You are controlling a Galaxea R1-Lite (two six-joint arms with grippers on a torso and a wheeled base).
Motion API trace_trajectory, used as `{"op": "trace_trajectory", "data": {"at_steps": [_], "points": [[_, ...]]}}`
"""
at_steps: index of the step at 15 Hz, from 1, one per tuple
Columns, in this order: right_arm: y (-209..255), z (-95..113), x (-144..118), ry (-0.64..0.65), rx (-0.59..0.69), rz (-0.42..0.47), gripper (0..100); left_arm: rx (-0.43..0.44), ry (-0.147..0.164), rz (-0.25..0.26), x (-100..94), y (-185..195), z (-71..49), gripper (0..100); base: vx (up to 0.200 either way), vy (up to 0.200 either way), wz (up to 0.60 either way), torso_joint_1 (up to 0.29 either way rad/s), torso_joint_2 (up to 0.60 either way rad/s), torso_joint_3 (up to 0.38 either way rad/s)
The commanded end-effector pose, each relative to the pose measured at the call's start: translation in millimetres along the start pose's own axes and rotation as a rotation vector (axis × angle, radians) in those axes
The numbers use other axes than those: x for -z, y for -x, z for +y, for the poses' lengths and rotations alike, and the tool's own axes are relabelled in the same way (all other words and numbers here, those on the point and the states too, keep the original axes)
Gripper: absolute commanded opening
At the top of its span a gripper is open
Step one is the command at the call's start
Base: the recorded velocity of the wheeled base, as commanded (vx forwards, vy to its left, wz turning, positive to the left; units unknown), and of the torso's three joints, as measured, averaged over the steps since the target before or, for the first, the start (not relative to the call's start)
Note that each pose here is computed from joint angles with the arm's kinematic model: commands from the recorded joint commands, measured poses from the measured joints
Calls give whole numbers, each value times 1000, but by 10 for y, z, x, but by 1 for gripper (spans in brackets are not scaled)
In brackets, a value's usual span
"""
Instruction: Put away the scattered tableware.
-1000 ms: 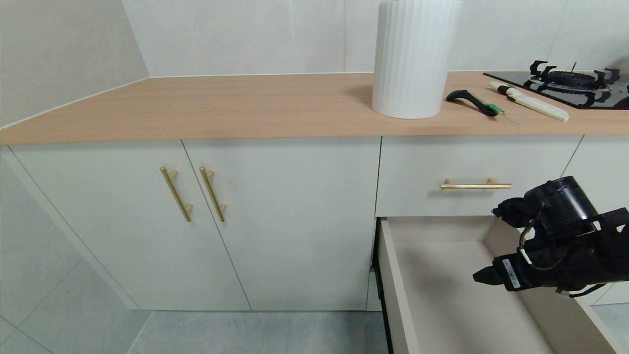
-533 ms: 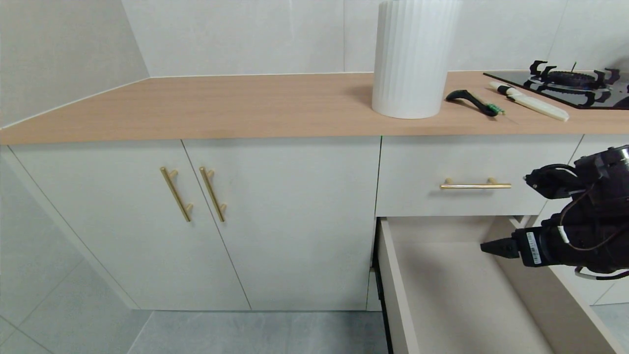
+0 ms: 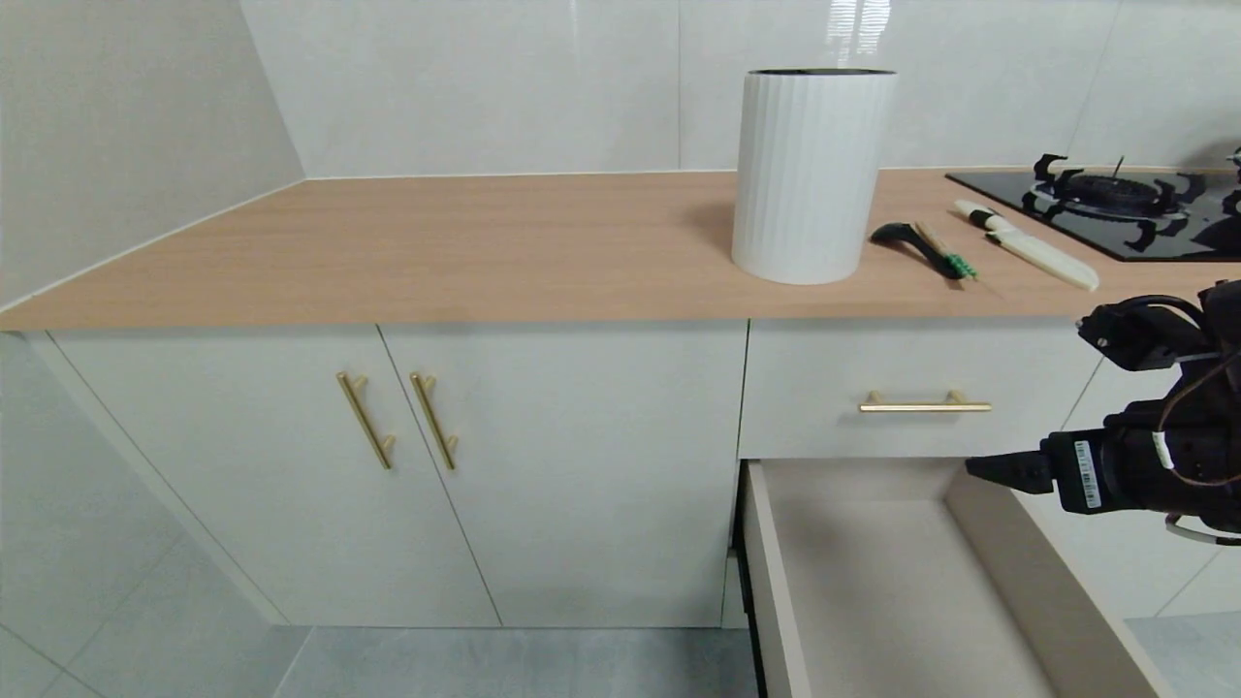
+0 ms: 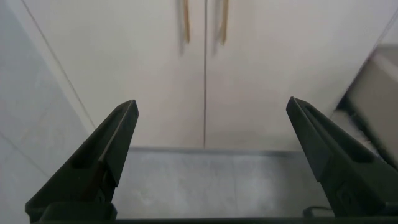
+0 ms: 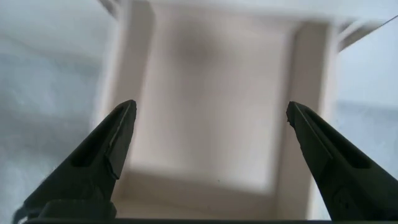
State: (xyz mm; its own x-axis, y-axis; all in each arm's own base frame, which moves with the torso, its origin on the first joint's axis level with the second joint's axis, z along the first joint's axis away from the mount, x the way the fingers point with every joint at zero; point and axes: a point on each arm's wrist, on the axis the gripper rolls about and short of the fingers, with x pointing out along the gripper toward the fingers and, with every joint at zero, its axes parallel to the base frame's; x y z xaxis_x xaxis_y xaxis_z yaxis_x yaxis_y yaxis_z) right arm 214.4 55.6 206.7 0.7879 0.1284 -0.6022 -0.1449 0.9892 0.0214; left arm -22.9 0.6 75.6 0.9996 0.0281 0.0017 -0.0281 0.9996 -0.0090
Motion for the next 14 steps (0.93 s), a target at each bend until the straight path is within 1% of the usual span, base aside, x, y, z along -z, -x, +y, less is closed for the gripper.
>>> {"op": "trace_trajectory", "data": {"at_steps": [1, 5, 6, 8, 9, 10, 11, 12, 13, 14], "points": [[12, -1, 6, 0, -1, -1, 100, -1, 0, 2, 1, -1, 0, 100, 0, 0, 0, 139, -510, -290], [12, -1, 6, 0, -2, -1, 100, -1, 0, 2, 1, -1, 0, 100, 0, 0, 0, 166, -463, -299], [17, -1, 3, 0, 1, -5, 100, -1, 0, 2, 1, -1, 0, 100, 0, 0, 0, 100, -251, -159], [95, -4, -42, -1, -3, -46, 100, -1, 0, 2, 1, -1, 0, 100, 0, 0, 0, 46, -110, -73], [131, -1, -112, -2, -2, -67, 100, -1, 0, 2, 1, -1, 0, 100, 0, 0, 0, 0, 0, 0], [174, 7, -279, -11, 6, -97, 100, -1, 0, 2, 1, -1, 0, 100, 0, 0, 0, 0, 0, 0], [186, 17, -443, -33, 8, -91, 100, -1, 0, 2, 1, -1, 0, 100, 0, 0, 0, 0, 0, 0], [162, 35, -638, -98, 9, -89, 100, -1, 0, 2, 1, -1, 0, 100, 0, 0, 0, 0, 0, 0], [124, 48, -747, -145, 7, -88, 100, -1, 0, 2, 1, -1, 0, 100, 0, 0, 0, 0, 0, 0], [-42, 76, -906, -186, 22, -77, 100, -1, 0, 2, 1, -1, 0, 100, 0, 0, 0, 0, 0, 0]]}}
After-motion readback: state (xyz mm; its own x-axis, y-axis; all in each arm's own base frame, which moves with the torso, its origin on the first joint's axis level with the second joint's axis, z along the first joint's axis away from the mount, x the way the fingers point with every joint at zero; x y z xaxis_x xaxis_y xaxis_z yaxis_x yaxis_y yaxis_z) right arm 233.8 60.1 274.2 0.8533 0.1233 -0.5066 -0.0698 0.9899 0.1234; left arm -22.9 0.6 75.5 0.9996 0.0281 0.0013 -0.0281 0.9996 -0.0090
